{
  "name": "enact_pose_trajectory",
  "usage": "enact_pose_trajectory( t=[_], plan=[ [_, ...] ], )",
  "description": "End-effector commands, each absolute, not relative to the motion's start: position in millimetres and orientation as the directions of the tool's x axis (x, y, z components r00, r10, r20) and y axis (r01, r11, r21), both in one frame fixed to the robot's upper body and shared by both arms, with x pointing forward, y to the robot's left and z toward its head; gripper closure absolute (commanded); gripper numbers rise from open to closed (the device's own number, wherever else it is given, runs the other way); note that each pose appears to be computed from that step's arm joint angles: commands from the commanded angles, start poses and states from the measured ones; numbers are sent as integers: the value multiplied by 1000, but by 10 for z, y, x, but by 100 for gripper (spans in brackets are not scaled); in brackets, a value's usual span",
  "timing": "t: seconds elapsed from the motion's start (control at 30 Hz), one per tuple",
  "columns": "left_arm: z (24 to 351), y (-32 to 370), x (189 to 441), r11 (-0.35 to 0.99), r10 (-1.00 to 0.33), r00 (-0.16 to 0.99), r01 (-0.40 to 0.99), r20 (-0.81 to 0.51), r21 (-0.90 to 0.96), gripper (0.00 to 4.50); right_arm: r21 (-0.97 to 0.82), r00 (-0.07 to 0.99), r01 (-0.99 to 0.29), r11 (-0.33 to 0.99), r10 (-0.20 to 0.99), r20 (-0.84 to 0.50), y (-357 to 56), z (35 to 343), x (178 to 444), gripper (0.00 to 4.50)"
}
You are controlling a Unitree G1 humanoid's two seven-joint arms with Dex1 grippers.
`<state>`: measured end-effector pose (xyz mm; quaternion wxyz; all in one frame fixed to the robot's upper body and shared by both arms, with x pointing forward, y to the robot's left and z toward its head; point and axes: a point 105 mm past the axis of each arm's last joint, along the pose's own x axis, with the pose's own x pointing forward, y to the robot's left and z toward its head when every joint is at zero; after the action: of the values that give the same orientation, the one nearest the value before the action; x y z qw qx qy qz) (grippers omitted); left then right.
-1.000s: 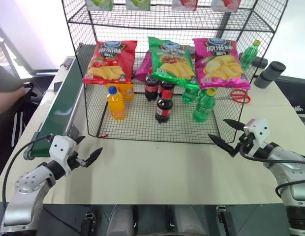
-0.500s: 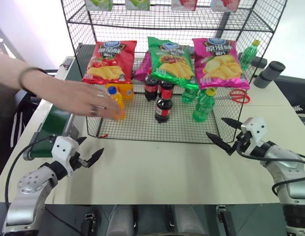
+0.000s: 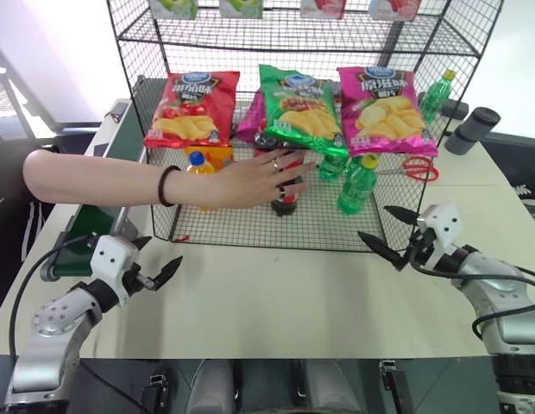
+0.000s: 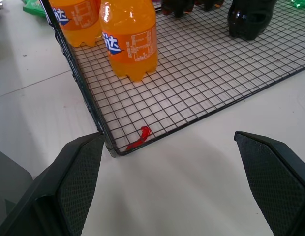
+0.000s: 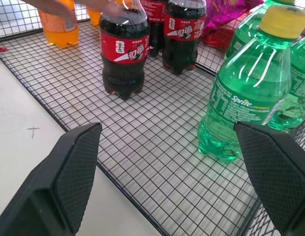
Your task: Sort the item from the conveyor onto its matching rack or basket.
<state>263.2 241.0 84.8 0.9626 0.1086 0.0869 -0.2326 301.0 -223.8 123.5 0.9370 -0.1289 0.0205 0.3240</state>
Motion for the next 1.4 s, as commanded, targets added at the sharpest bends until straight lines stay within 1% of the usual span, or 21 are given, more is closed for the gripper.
enact_pose_trajectory(
  t=[0.03, 0.5, 0.87, 1.07, 1.23, 1.33, 1.4],
  plan=[
    [965, 2425, 2627, 868, -418, 890, 451, -182, 207, 0, -255, 789, -608, 752, 609, -84, -2238, 1329, 3034, 4],
    [957, 2388, 2668, 867, -426, 888, 456, -173, 203, 0, -263, 791, -604, 752, 606, -83, -2251, 1335, 3023, 4],
    [974, 2394, 2664, 875, -415, 896, 441, -159, 199, 0, -272, 785, -610, 744, 614, -80, -2243, 1374, 3071, 4],
    [999, 2418, 2724, 887, -394, 909, 415, -137, 201, 0, -276, 783, -612, 741, 618, -76, -2227, 1374, 3130, 4],
    [988, 2402, 2706, 887, -401, 905, 422, -139, 187, 0, -284, 787, -603, 745, 614, -60, -2228, 1417, 3148, 4],
    [1020, 2447, 2693, 901, -384, 915, 401, -124, 166, 0, -279, 785, -606, 745, 617, -57, -2211, 1417, 3132, 4],
    [1091, 2562, 2692, 924, -340, 936, 351, -92, 152, 0, -276, 782, -610, 743, 621, -54, -2189, 1407, 3120, 4]
  ],
)
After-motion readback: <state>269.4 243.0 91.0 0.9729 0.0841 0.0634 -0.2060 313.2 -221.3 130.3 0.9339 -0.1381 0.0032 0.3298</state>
